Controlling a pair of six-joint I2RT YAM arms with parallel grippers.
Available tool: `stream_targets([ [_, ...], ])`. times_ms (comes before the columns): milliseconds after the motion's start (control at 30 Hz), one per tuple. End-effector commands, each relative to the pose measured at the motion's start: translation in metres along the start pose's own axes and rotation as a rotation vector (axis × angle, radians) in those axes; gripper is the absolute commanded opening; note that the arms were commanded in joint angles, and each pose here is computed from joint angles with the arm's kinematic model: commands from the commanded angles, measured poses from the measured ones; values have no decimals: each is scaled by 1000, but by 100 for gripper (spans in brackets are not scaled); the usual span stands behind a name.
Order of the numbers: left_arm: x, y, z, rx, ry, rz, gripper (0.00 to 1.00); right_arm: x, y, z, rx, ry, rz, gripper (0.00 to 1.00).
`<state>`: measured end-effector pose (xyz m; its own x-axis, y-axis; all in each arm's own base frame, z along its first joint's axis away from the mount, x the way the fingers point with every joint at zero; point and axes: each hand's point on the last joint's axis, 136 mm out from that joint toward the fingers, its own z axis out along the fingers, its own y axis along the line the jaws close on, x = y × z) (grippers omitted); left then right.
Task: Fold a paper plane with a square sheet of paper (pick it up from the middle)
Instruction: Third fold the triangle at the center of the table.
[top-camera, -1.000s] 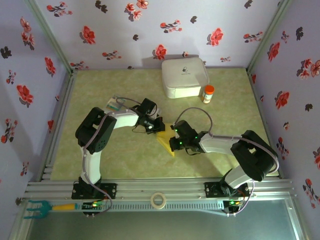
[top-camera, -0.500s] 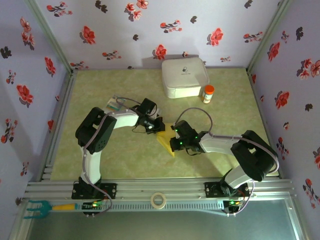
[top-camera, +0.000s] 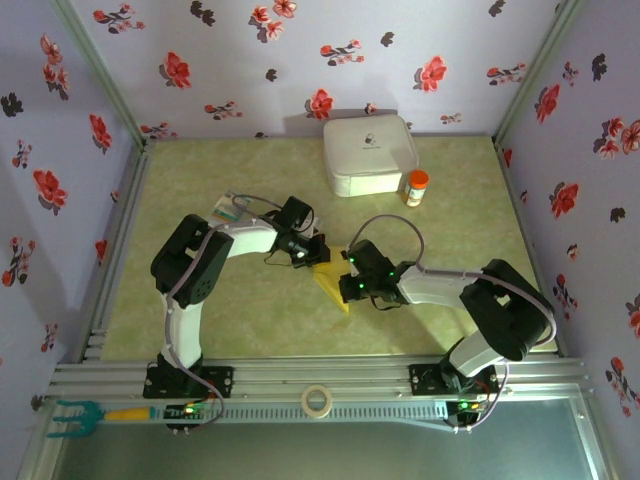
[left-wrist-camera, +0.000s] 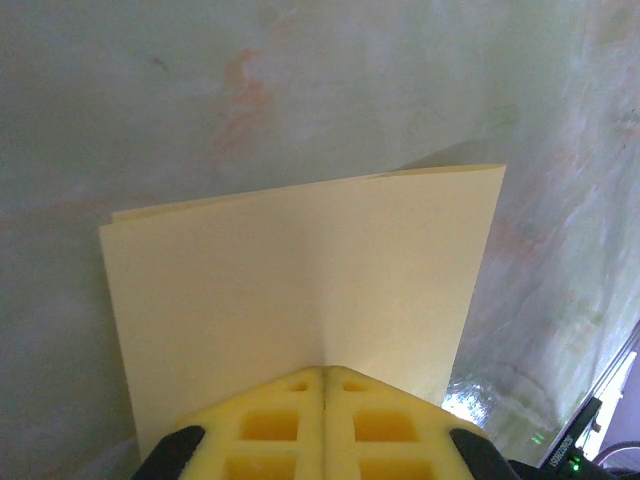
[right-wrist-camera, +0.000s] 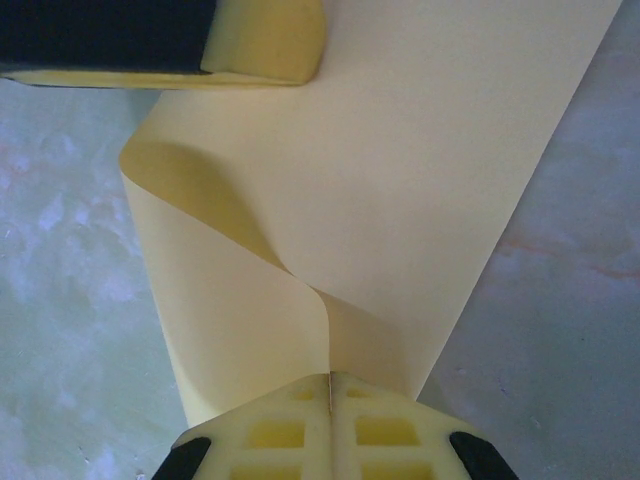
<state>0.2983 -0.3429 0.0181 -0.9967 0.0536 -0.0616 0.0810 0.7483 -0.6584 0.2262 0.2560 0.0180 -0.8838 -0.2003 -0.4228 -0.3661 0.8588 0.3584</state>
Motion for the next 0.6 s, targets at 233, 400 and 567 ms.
stream_targets([
  [233,0,-4,-9,-24,9,33,3,8,-13,4,52,27,24,2],
  [400,-11,-21,-25,-9,-23,79,12,7,-14,4,52,26,26,2],
  [567,-19,-34,-52,-13,-115,105,21,7,-13,4,53,25,25,2],
])
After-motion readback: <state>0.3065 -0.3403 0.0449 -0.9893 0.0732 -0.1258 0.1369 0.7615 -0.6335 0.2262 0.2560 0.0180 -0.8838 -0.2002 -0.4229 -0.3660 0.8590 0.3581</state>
